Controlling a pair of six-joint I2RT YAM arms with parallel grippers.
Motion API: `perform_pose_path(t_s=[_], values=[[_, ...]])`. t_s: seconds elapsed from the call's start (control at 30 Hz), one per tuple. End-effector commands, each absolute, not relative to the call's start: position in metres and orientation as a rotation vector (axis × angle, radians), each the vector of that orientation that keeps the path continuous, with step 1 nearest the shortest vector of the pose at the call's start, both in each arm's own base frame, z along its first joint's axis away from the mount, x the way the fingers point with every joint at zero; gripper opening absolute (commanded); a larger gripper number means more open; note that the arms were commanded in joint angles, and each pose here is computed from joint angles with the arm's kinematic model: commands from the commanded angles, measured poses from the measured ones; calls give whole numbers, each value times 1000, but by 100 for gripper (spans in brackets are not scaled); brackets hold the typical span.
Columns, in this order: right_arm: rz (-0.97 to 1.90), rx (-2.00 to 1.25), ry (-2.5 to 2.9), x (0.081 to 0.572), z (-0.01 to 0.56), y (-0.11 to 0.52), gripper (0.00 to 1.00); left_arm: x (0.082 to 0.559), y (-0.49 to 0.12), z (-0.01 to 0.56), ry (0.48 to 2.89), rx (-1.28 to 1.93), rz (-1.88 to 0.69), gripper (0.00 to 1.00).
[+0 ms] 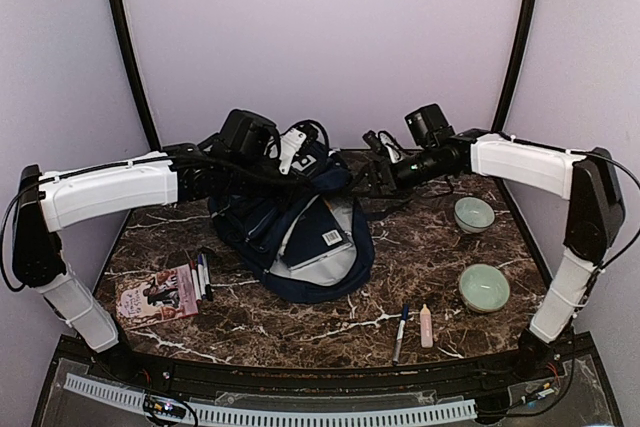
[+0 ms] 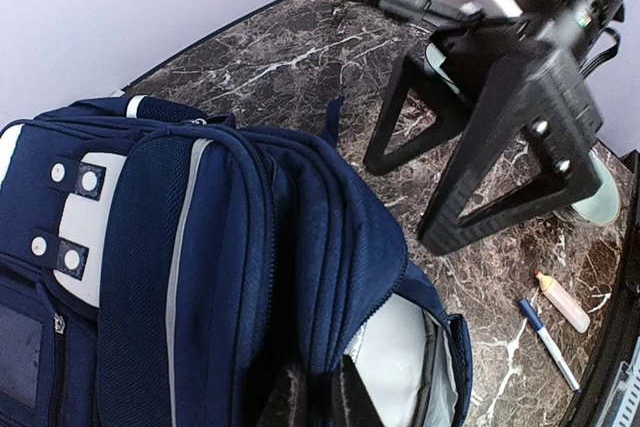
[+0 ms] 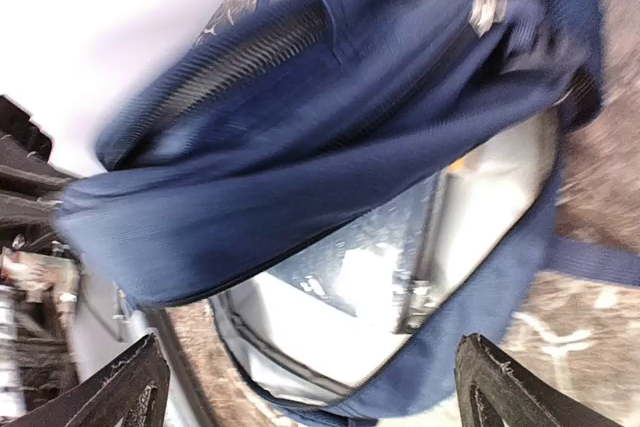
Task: Pack the student bag
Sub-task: Place the book in the largest pocket of the bag, then move the book to the largest pocket of the bag.
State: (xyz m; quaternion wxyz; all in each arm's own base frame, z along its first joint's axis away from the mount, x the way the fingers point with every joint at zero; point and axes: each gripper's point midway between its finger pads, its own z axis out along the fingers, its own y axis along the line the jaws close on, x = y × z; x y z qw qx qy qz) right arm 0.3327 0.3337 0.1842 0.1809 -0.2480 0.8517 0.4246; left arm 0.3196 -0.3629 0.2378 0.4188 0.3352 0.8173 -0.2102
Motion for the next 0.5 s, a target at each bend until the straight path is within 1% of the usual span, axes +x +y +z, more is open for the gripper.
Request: perform_pose_path(t_s=[0.0, 0.13, 0.23, 0.27, 0.33, 0.37, 0.47], values=[[836, -816, 2333, 343, 194, 301, 100, 316, -357, 287, 1914, 777, -569, 0], [389, -922, 2220, 369, 191, 264, 100, 317, -357, 285, 1918, 777, -568, 0], [75, -944, 2141, 394, 162, 234, 100, 317, -357, 284, 1917, 773, -568, 0], [82, -1007, 2137, 393, 152, 235, 100, 318, -357, 284, 1914, 772, -567, 0], [216, -1158, 2120, 374, 140, 250, 99, 320, -357, 283, 1914, 767, -557, 0], [288, -1224, 2087, 361, 138, 261, 97, 321, -357, 283, 1914, 765, -551, 0], [424, -1449, 1941, 318, 133, 288, 86, 322, -357, 279, 1920, 763, -541, 0]])
